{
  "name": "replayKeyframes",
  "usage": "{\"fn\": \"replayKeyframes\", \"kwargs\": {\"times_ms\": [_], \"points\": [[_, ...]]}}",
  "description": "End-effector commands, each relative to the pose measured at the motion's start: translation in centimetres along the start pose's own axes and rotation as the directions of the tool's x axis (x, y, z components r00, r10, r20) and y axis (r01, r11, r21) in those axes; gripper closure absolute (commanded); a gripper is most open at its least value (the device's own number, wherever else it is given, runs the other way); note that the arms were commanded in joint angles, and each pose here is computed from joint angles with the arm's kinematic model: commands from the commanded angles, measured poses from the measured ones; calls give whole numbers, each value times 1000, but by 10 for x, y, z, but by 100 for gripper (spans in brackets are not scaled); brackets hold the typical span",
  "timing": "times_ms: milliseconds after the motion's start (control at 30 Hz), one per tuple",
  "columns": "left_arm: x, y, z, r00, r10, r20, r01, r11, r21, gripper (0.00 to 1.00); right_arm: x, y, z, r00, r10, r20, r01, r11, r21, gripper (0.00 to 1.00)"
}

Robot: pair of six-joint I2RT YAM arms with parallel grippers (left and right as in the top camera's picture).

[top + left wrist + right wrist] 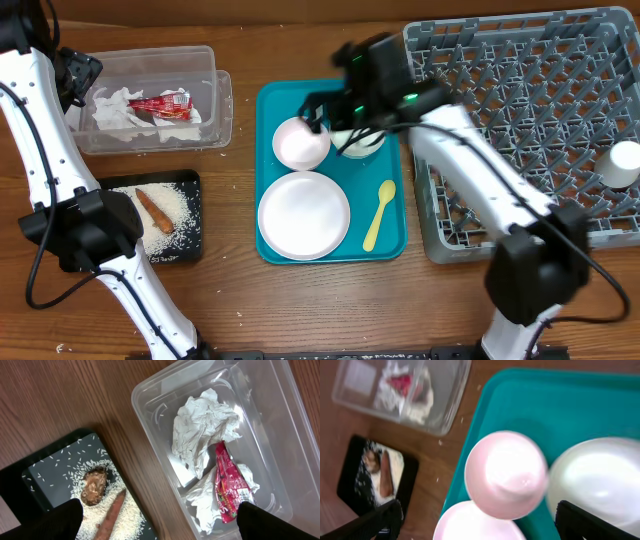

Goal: Sort waste into correct bins and load items into the dishwasher
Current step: 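Move the right gripper back left over the pink bowl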

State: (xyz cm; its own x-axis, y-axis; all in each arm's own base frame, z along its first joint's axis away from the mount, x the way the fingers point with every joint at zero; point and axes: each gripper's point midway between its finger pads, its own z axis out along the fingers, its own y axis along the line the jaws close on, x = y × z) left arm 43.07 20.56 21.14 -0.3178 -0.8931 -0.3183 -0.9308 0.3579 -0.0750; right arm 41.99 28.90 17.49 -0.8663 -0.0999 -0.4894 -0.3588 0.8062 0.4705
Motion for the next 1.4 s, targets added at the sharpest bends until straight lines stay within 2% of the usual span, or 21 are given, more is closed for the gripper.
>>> {"fn": "replayKeyframes", "kwargs": {"times_ms": [0,133,267,333,433,633,800,1100,1267,1367], "points": [[1,-2,-2,1000,9,3,-9,1000,6,0,22,10,35,998,-27,-50,29,999,46,0],[1,-2,-2,1000,9,3,-9,1000,6,0,44,34,63,993,-73,-94,75,997,16,0],[1,-2,-2,1000,9,3,-9,1000,6,0,55,60,78,987,-129,-93,128,992,-17,6],[1,-2,-2,1000,9,3,-9,1000,6,0,57,63,86,985,-152,-77,153,988,15,7],[1,-2,-2,1000,9,3,-9,1000,6,0,60,54,102,982,-178,-56,183,977,113,9],[1,-2,-2,1000,9,3,-9,1000,6,0,59,39,123,978,-206,-29,208,959,191,21],[1,-2,-2,1000,9,3,-9,1000,6,0,51,30,127,972,-236,-5,231,947,224,21],[1,-2,-2,1000,9,3,-9,1000,6,0,66,15,144,974,-222,-53,229,943,243,23],[1,-2,-2,1000,9,3,-9,1000,6,0,72,11,150,973,-218,-70,229,942,246,34],[1,-2,-2,1000,9,3,-9,1000,6,0,72,11,150,974,-217,-69,228,942,246,49]]}}
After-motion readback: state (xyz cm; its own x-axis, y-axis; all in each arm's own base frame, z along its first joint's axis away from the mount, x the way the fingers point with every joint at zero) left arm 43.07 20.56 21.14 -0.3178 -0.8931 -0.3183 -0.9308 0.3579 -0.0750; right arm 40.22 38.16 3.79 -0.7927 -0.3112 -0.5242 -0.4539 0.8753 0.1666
